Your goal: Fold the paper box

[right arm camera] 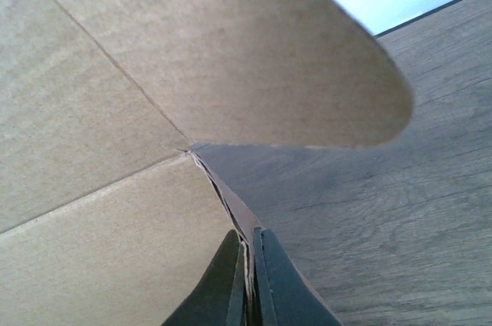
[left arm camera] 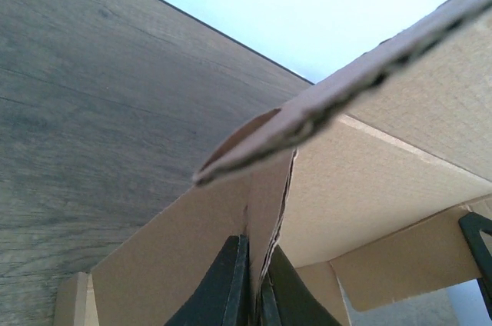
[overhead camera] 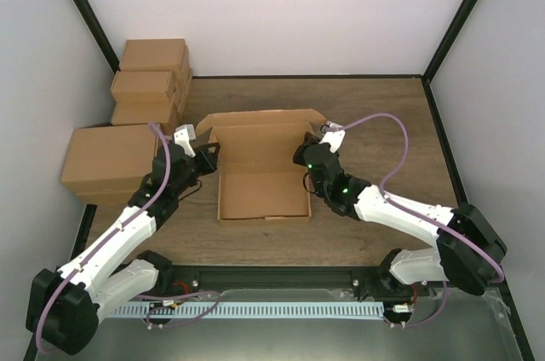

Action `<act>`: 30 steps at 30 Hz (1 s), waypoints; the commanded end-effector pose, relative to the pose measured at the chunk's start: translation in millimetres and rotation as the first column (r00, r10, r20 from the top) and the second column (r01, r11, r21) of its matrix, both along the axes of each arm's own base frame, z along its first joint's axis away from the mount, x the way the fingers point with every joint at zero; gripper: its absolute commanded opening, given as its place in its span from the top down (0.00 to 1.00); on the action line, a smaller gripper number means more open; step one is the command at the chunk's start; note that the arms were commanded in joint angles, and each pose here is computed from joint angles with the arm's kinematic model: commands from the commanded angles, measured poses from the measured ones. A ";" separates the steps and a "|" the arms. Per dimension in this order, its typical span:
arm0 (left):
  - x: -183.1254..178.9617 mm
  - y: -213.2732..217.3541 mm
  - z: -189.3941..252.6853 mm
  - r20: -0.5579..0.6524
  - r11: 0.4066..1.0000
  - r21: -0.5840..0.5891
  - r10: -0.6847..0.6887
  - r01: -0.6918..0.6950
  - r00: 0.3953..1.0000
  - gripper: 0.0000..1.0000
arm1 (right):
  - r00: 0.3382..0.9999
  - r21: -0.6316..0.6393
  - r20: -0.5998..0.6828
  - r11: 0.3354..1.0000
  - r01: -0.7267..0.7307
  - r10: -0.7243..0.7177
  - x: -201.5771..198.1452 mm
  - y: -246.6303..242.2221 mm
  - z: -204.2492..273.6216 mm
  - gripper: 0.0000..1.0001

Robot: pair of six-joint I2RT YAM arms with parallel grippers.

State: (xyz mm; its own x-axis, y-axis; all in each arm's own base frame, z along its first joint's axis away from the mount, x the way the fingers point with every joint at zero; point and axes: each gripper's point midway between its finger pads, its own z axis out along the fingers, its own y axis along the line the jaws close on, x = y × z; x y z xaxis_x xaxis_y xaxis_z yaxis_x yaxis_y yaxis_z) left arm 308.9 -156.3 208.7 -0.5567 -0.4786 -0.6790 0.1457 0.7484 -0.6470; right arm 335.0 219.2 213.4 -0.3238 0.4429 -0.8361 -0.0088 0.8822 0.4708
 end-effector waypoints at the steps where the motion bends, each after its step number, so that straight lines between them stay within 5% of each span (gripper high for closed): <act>1: -30.8 -19.5 -51.2 -0.171 0.992 -0.011 -0.129 0.129 0.977 0.95 | 0.969 -0.085 -0.221 0.988 -0.131 0.110 -33.5 13.0 -82.6 0.99; 23: -20.1 -22.2 -41.5 -0.155 0.980 0.095 -0.157 0.173 0.975 0.89 | 0.986 -0.193 -0.096 0.969 -0.155 0.139 -14.1 16.4 -67.1 0.99; 26: -27.2 -20.7 -34.6 -0.164 0.977 0.102 -0.171 0.189 0.971 0.69 | 0.983 -0.211 -0.091 0.962 -0.174 0.158 -19.2 12.7 -71.8 0.99; 30: -39.9 -7.5 -22.8 -0.189 0.976 0.138 -0.139 0.167 0.972 0.20 | 0.979 -0.236 -0.090 0.951 -0.200 0.183 -25.5 8.7 -80.7 0.99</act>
State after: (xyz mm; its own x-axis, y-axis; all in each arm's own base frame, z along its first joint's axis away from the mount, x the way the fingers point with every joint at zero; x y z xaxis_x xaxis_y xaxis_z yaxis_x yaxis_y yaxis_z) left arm 287.5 -168.3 173.5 -0.7046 -0.3175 -0.6346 0.1547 0.8041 -0.5741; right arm 330.3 224.2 183.6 -0.3144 0.3115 -0.8967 -0.0956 0.9294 0.3564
